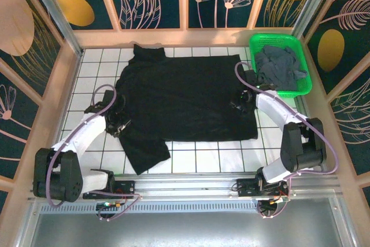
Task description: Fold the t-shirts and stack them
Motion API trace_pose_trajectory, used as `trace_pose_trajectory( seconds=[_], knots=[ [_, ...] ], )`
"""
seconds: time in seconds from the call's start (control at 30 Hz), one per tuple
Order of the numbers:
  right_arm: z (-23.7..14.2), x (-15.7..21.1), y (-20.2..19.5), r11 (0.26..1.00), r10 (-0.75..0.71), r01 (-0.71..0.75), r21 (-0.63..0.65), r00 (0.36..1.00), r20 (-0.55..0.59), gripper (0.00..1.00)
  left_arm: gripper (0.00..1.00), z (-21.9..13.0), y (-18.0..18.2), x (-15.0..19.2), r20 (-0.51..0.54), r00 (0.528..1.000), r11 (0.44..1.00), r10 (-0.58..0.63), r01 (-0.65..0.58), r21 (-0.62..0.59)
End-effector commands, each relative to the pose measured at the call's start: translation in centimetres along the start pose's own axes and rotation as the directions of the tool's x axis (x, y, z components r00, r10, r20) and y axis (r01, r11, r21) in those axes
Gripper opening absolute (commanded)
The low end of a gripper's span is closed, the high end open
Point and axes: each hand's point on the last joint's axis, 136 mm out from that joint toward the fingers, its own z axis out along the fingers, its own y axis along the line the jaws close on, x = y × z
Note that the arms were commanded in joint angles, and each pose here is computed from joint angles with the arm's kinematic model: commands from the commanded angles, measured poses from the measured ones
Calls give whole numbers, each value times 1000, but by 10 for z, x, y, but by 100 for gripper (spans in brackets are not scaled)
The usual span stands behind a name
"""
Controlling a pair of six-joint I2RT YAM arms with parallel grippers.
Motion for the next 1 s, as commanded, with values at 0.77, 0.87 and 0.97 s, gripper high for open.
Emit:
trace_pose_trajectory(
  seconds=[0.77,0.87,0.97],
  knots=[
    [133,-104,62,999,35,-33,32,998,-55,42,51,116,-129,-194,114,978,982,-176,166,94],
    [148,-105,66,998,52,-49,38,995,-87,42,51,127,-118,-207,105,978,982,-181,174,70],
    [159,-113,75,998,60,-57,28,993,-98,42,51,136,-115,-221,98,980,984,-173,167,65]
  ],
)
